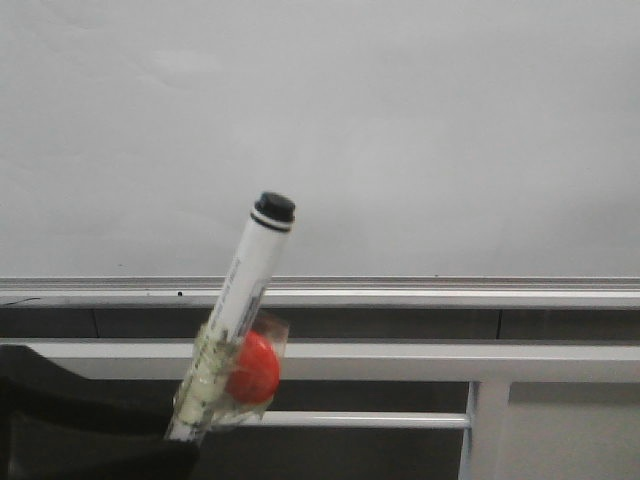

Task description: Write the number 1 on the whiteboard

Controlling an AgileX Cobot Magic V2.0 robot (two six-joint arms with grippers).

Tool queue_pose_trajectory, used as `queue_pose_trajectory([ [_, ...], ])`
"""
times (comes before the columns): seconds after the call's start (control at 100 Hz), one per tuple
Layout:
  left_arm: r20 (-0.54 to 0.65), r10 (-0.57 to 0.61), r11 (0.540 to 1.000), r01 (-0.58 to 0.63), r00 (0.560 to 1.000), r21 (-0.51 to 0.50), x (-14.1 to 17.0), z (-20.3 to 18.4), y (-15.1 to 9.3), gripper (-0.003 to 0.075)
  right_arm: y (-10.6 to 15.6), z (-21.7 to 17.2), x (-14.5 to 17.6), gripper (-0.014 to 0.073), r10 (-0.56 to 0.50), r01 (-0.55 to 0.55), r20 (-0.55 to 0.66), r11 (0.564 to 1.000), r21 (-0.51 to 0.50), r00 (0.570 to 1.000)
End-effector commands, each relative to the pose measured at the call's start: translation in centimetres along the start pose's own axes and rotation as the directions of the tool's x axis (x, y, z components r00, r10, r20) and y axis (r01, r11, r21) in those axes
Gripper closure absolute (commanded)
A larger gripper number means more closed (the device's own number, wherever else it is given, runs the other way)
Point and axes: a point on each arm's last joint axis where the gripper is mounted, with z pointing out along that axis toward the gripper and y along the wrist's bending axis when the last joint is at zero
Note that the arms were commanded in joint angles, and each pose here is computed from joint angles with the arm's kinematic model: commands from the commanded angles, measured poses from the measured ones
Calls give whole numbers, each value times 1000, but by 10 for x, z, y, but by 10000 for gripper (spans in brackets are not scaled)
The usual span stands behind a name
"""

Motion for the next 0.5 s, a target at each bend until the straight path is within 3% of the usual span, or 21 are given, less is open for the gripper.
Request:
queue_pose_trajectory([
  [0.0,45,38,999,-40,998,29,-14,5,-1,741,2,2,-17,648,13,-11,51,999,-38,999],
  [0.27,6,144,988,-144,990,56,-40,14,1,741,3,8,-13,648,22,-23,-23,997,-79,1000],
  [0.42,-186,237,971,-239,953,14,-61,1,13,741,4,8,-12,648,23,-26,-35,996,-91,999],
  [0.49,-218,258,964,-266,941,-10,-71,-6,17,741,4,8,-12,648,23,-26,-37,995,-92,999],
])
